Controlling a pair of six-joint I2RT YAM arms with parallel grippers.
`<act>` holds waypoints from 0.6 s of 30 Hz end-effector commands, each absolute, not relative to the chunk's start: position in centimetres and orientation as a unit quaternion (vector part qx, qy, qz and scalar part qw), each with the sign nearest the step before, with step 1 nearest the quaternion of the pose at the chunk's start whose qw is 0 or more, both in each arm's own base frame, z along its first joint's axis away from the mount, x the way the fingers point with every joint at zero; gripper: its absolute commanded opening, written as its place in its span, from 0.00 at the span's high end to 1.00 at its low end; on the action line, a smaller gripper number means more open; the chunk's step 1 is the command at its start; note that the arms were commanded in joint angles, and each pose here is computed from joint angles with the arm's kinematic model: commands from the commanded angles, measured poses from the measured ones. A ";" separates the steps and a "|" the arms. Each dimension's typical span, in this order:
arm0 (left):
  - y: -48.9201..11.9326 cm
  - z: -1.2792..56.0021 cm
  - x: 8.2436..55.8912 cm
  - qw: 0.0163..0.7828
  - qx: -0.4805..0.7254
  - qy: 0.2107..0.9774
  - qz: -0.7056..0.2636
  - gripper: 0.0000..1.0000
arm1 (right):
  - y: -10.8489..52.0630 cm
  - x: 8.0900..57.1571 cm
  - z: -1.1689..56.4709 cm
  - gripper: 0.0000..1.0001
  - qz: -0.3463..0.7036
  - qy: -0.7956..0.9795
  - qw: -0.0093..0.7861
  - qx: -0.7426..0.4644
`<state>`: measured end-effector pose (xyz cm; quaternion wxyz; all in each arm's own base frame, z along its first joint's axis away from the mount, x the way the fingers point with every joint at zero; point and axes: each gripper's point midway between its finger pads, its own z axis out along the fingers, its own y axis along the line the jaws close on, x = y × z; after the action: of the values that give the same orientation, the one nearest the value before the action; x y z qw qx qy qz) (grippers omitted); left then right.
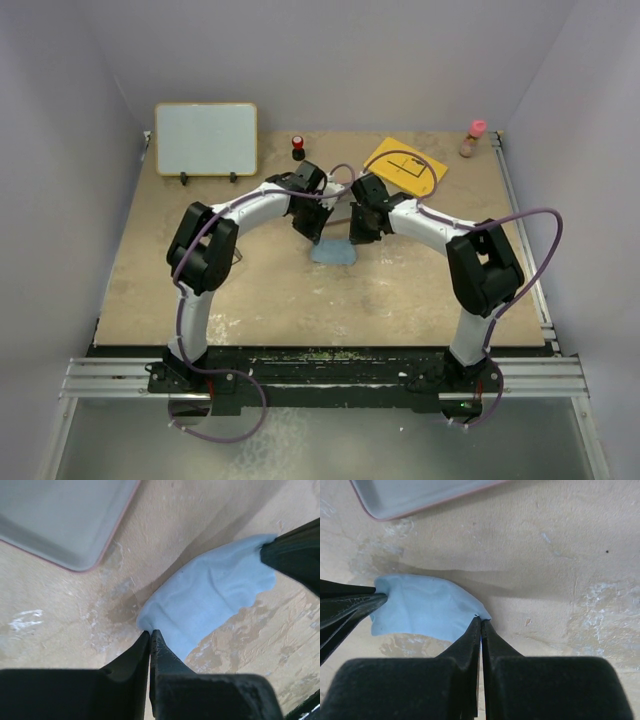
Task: Organize the sunglasses
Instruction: Pick up the glasses cleaning cloth from the center of the board.
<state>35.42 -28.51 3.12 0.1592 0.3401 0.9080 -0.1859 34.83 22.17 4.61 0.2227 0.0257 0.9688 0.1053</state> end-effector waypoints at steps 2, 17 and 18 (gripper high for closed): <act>-30.0 6.9 38.1 0.207 0.335 0.898 -0.196 0.96 | 22.4 37.0 6.6 1.00 0.101 0.962 0.252 0.027; -31.5 7.1 41.0 0.235 0.315 0.898 -0.197 0.96 | 19.4 40.1 6.9 1.00 0.056 0.961 0.256 0.084; -31.6 7.3 41.2 0.238 0.314 0.897 -0.197 0.96 | 19.4 40.5 7.1 1.00 0.058 0.960 0.259 0.086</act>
<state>39.26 -30.59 5.27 0.2020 0.3285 0.9030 -0.1892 38.89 20.37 5.45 0.2389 0.0650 0.9665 0.0676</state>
